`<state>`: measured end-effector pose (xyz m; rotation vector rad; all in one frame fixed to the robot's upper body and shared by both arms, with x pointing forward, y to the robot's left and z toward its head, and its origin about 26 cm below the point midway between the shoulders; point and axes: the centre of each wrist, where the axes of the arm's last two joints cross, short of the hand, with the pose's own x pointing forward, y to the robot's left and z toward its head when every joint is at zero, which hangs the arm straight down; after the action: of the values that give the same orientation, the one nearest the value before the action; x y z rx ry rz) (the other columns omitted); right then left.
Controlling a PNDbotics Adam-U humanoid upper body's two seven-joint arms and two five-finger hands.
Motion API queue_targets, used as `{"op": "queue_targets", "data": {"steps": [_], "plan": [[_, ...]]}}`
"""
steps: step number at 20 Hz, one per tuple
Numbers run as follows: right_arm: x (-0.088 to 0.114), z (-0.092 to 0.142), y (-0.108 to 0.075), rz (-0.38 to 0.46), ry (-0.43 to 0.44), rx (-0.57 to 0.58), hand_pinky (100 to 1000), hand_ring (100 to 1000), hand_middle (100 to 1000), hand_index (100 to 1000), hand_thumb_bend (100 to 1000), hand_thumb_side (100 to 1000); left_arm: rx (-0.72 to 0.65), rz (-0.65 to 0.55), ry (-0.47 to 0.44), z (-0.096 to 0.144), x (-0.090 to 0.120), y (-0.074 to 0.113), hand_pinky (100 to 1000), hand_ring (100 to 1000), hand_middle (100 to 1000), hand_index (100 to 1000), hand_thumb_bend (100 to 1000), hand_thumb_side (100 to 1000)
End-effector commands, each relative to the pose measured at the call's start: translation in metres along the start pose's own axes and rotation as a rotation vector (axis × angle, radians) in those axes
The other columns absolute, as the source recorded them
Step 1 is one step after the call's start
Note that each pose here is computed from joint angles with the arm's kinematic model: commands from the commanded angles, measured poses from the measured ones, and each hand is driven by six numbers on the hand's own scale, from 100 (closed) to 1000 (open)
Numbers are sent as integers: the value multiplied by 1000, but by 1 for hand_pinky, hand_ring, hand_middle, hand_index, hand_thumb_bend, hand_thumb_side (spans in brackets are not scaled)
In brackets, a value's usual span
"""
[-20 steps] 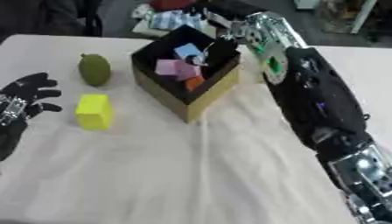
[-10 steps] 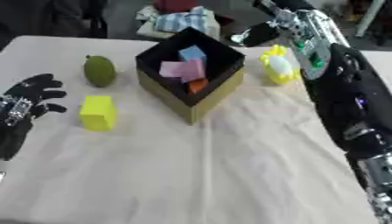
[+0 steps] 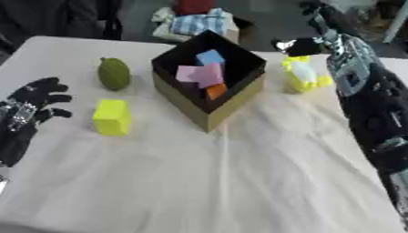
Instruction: Pick up objects on the table and place them in the box.
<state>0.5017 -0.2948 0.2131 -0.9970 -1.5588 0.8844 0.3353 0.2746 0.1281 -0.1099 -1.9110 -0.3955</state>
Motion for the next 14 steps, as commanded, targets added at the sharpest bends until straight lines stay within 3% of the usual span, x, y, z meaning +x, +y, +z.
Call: {"op": "queue_targets", "data": {"steps": [1,8,14], "plan": [[-13,0,-14,-11,46,-41,770,799,839,955,485,384,3,-27,-39,-4,12,5,654,773,748,857,437,623],[-25,4,-2,-34,104,-40,767,798,837,954,482,382,-3,-26,-48,-5,14,3,655,773,748,857,437,626],[-42,10,13,-39,219,-98,766,798,835,949,479,380,-9,-26,-61,-6,17,2,655,773,748,857,437,629]]}}
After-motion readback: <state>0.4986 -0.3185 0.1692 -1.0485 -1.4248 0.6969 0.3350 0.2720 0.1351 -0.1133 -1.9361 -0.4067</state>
